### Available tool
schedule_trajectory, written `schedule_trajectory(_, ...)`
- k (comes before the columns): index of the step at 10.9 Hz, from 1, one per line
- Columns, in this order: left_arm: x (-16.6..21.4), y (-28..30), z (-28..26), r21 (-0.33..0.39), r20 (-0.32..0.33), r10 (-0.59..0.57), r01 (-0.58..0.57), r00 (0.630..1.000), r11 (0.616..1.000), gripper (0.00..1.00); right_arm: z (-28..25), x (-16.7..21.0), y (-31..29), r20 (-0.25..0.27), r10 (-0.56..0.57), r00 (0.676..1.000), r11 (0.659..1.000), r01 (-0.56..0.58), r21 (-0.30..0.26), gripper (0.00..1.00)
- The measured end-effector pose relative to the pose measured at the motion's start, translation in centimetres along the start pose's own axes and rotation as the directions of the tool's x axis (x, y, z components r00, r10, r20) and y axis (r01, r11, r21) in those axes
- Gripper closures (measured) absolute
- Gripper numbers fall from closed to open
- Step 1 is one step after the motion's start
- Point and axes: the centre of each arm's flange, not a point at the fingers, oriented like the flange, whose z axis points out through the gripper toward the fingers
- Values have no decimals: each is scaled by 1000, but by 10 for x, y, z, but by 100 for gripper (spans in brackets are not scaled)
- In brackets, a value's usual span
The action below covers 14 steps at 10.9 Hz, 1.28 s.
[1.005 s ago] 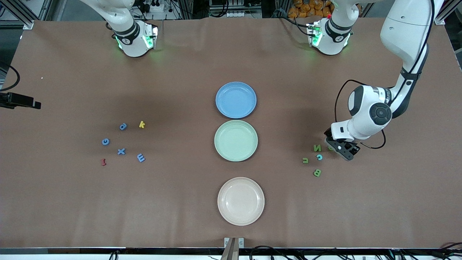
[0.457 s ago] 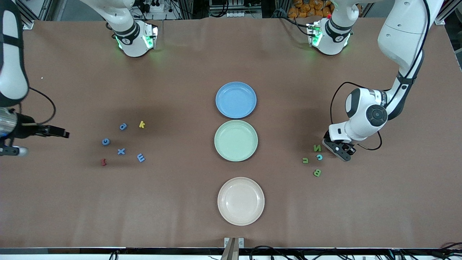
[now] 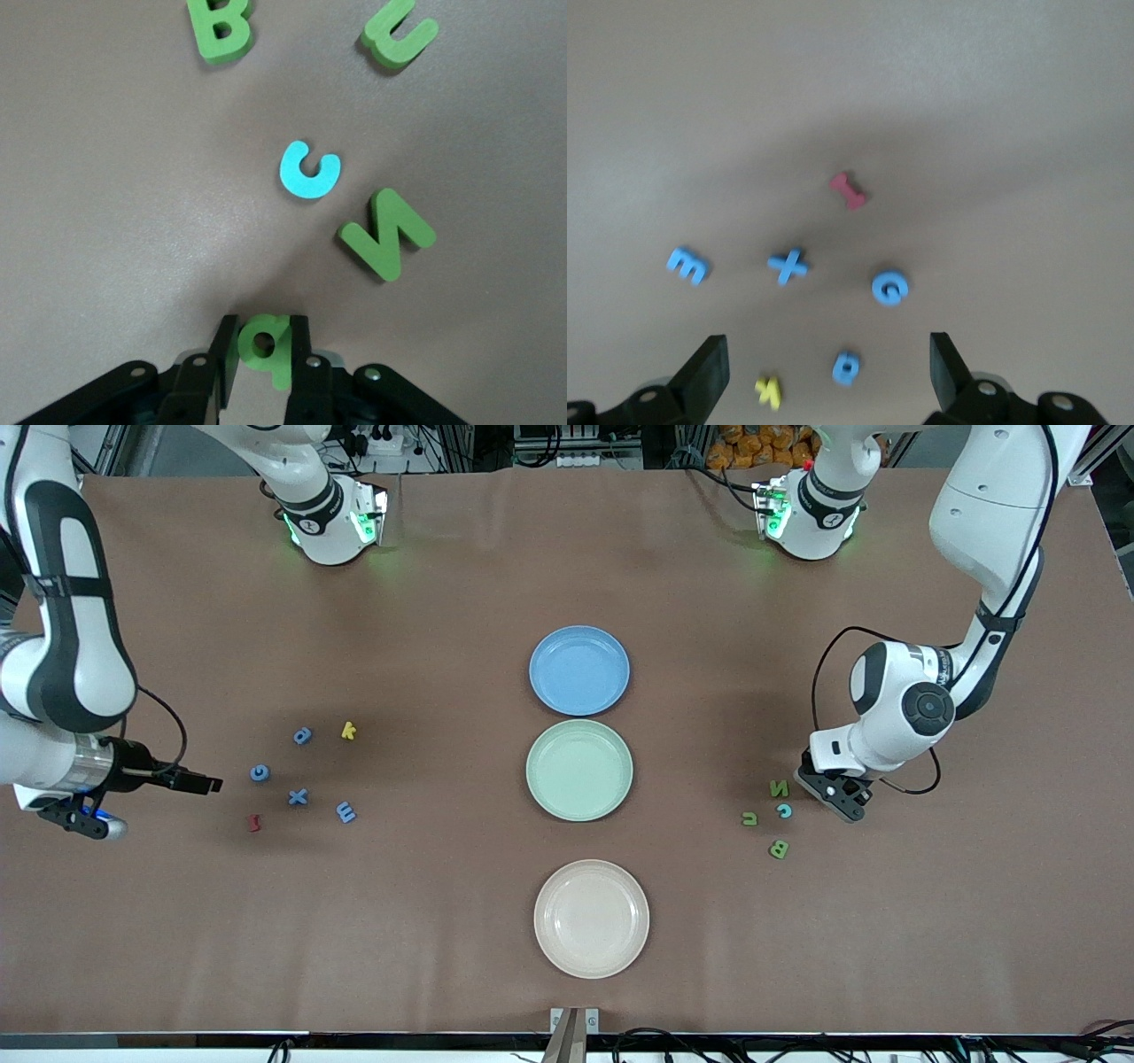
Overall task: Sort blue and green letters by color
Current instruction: 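Place the green q on the green plate while the right gripper grasps the blue e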
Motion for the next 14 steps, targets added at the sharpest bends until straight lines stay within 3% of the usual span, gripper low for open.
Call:
schedule_trajectory(3, 15, 1, -17, 13, -29, 0, 0, 1000, 1000, 73, 62, -1, 12, -83, 20, 996, 1000, -21, -9, 0)
schedule_trajectory(6, 71, 38, -69, -39, -6, -83, 83, 997, 996, 73, 108, -22, 10, -88, 11, 996, 1000, -13, -26, 0)
schedule_trajectory(8, 100, 61, -93, -56, -4, -144, 144, 990, 988, 73, 130, -35, 12, -86, -30, 996, 997, 24, -68, 0)
schedule_trajectory(11, 139, 115, -107, -68, -2, -245, 244, 970, 967, 73, 134, -39, 19, -79, -69, 994, 991, 59, -118, 0)
schedule_trajectory(14, 173, 172, -108, -84, -3, -330, 329, 944, 941, 73, 133, -38, 22, -102, -70, 992, 991, 57, -121, 0)
